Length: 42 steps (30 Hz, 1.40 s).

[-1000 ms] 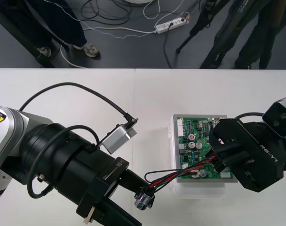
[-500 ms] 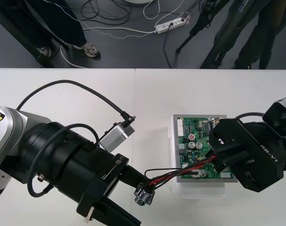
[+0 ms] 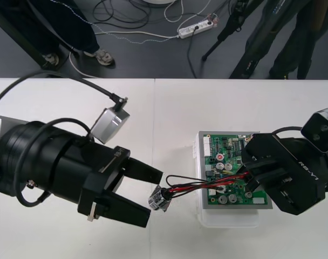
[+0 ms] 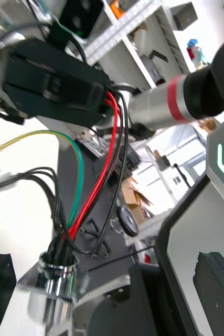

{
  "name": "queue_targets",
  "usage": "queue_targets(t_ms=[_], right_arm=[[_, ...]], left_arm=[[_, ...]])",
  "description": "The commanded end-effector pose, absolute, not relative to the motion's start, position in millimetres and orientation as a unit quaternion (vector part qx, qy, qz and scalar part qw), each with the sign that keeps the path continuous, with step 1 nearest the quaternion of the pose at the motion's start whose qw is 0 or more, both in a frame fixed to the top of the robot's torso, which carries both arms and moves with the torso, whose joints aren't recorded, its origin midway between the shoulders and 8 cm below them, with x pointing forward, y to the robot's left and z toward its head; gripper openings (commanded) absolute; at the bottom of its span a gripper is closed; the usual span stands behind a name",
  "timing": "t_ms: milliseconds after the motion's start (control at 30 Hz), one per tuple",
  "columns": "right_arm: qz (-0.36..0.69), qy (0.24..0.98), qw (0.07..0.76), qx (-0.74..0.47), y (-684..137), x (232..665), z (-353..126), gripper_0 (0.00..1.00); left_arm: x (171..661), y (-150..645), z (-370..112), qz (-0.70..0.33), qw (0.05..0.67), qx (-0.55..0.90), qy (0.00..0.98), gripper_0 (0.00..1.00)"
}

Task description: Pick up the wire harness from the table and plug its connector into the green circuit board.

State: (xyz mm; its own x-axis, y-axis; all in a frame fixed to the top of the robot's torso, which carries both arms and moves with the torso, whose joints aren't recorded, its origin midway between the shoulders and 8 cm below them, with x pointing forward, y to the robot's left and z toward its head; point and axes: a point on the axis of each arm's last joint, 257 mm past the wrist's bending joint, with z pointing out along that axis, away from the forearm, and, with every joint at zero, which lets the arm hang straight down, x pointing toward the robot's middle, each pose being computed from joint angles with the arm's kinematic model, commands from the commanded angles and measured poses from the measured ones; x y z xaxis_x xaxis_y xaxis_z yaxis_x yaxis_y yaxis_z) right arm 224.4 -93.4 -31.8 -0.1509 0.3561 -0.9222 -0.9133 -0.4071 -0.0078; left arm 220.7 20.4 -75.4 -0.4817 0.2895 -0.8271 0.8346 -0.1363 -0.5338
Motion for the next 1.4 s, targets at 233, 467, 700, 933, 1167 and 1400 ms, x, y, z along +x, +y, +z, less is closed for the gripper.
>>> queue_targets(t_ms=[233,467,700,933,1167,1400], right_arm=[[0.674,0.284,0.487,-0.476,-94,239,-10,0.0],[0.648,0.28,0.505,-0.497,-90,241,-7,0.0],[0.604,0.283,0.529,-0.524,-86,247,-5,0.0],[0.589,0.296,0.527,-0.537,-79,249,-15,0.0],[0.567,0.302,0.529,-0.555,-72,251,-22,0.0],[0.56,0.304,0.524,-0.566,-68,247,-25,0.0]], left_arm=[[265,37,-48,-0.584,0.344,0.416,0.606,1.0],[274,50,-42,-0.568,0.377,0.416,0.601,1.0],[279,55,-31,-0.555,0.416,0.433,0.576,1.0],[278,56,-25,-0.543,0.444,0.454,0.549,1.0],[273,54,-18,-0.536,0.466,0.476,0.519,1.0],[267,50,-15,-0.523,0.488,0.503,0.486,1.0]])
